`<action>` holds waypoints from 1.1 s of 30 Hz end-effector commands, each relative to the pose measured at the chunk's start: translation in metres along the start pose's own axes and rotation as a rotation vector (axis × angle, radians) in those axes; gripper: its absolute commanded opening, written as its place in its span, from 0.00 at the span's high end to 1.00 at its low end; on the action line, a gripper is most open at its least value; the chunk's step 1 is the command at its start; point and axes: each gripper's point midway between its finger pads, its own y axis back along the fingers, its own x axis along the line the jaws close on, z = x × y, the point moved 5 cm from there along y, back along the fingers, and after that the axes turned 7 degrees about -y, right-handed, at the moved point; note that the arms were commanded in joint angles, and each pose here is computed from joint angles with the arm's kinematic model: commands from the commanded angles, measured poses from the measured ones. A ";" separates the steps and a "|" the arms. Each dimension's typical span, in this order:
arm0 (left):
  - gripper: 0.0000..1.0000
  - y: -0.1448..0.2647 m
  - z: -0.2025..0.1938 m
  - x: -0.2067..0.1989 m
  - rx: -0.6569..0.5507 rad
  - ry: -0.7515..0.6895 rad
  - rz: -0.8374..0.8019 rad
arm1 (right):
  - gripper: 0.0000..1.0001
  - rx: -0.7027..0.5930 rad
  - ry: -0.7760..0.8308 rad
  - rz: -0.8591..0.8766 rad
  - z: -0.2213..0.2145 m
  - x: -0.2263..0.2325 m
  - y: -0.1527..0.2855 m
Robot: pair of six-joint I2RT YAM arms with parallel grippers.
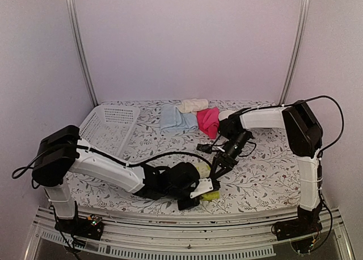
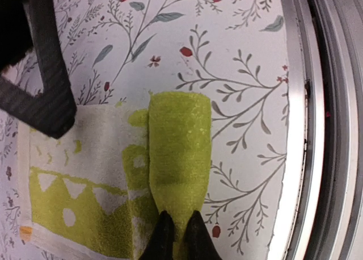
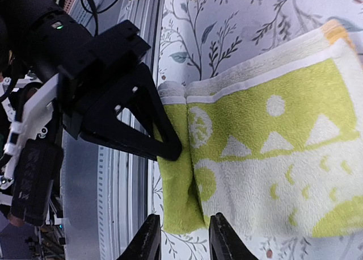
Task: Roll the towels
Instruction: Roll the towel at the center of the board.
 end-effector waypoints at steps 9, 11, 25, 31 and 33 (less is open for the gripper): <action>1.00 -0.028 -0.015 0.020 0.026 0.463 -0.548 | 0.69 -0.333 0.234 -0.377 -0.003 0.059 0.106; 1.00 -0.031 -0.016 0.024 0.016 0.525 -0.598 | 0.70 -0.352 0.288 -0.421 -0.014 0.068 0.101; 1.00 -0.046 -0.034 0.050 0.023 0.780 -0.694 | 0.66 -0.103 0.619 -0.824 -0.028 0.058 0.013; 1.00 -0.048 -0.041 0.051 0.039 0.814 -0.684 | 0.63 -0.016 0.680 -0.799 -0.021 0.047 -0.022; 1.00 -0.048 -0.042 0.052 0.038 0.823 -0.681 | 0.63 0.014 0.695 -0.792 -0.021 0.043 -0.032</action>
